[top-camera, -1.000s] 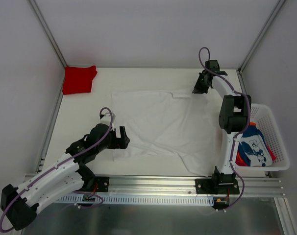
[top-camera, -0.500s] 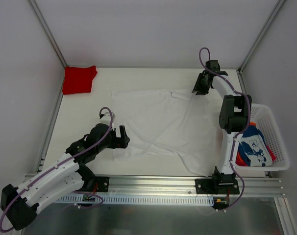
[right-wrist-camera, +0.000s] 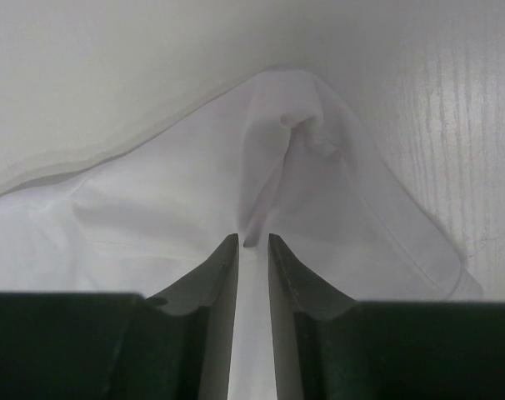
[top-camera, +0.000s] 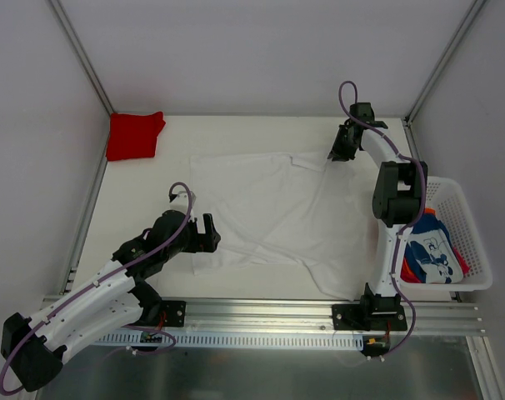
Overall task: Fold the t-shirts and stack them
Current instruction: Flatten the tshirt out
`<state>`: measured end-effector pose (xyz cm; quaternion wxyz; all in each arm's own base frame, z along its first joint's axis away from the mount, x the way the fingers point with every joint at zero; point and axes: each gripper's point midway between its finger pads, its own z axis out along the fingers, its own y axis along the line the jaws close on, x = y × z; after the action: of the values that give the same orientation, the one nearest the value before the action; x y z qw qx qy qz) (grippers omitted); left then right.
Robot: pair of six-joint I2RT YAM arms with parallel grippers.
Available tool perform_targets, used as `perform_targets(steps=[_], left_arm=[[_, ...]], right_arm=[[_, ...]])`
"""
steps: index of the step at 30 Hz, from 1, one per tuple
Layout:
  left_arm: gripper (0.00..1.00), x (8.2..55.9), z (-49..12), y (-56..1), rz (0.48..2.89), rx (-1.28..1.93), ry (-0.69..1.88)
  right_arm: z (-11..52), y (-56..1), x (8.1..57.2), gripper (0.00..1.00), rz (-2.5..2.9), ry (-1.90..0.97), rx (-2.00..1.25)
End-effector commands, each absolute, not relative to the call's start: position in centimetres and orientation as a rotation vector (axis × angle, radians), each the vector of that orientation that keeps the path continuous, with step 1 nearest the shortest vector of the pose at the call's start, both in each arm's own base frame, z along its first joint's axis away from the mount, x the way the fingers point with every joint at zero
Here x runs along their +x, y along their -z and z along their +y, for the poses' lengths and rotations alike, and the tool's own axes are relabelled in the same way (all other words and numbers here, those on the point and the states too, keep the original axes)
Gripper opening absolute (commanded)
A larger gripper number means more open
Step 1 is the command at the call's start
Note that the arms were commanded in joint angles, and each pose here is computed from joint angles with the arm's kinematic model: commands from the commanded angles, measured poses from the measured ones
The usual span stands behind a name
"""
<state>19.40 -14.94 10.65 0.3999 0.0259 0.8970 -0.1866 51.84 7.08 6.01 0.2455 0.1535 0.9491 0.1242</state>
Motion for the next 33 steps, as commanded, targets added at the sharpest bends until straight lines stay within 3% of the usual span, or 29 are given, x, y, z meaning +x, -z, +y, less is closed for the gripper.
perform_targets(steps=[1, 6, 12, 25, 33], left_arm=[[0.96, 19.6, -15.1, -10.9, 2.250, 0.083, 0.475], [0.96, 19.6, -15.1, -10.8, 2.255, 0.083, 0.469], [0.96, 19.6, -15.0, -10.6, 2.258, 0.081, 0.462], [0.96, 19.4, -15.2, -10.0, 2.277, 0.085, 0.469], [0.95, 19.1, -15.4, -9.5, 2.292, 0.081, 0.488]], right_arm=[[6.8, -6.7, 52.8, 0.24, 2.569, -0.340, 0.417], [7.0, -6.1, 53.1, 0.22, 2.574, -0.350, 0.426], [7.2, -5.7, 53.3, 0.00, 2.578, -0.361, 0.428], [7.9, -7.8, 54.2, 0.01, 2.534, -0.420, 0.413], [9.5, -10.3, 58.7, 0.01, 2.398, -0.558, 0.432]])
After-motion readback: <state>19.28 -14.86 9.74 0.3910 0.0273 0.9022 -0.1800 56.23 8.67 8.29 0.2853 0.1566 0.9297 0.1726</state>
